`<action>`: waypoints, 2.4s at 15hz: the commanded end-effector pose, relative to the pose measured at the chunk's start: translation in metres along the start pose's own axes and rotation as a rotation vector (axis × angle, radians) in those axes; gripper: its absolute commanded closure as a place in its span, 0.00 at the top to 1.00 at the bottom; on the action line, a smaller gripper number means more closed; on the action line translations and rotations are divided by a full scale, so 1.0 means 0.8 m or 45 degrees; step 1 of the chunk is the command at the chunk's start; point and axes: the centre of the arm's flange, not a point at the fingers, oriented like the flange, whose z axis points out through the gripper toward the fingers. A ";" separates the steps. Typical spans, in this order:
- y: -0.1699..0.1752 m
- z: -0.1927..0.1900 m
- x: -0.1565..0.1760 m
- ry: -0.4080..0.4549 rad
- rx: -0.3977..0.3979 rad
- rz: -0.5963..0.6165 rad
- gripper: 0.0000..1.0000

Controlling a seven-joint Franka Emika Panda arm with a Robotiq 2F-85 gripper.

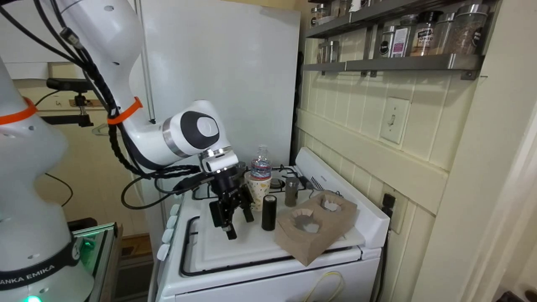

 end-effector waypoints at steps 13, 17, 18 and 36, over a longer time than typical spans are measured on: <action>-0.026 0.000 0.016 0.124 0.074 -0.092 1.00; -0.034 0.005 0.009 0.120 0.077 -0.163 1.00; -0.037 0.007 0.007 0.124 0.075 -0.178 1.00; -0.077 0.030 0.026 0.184 0.076 -0.323 0.63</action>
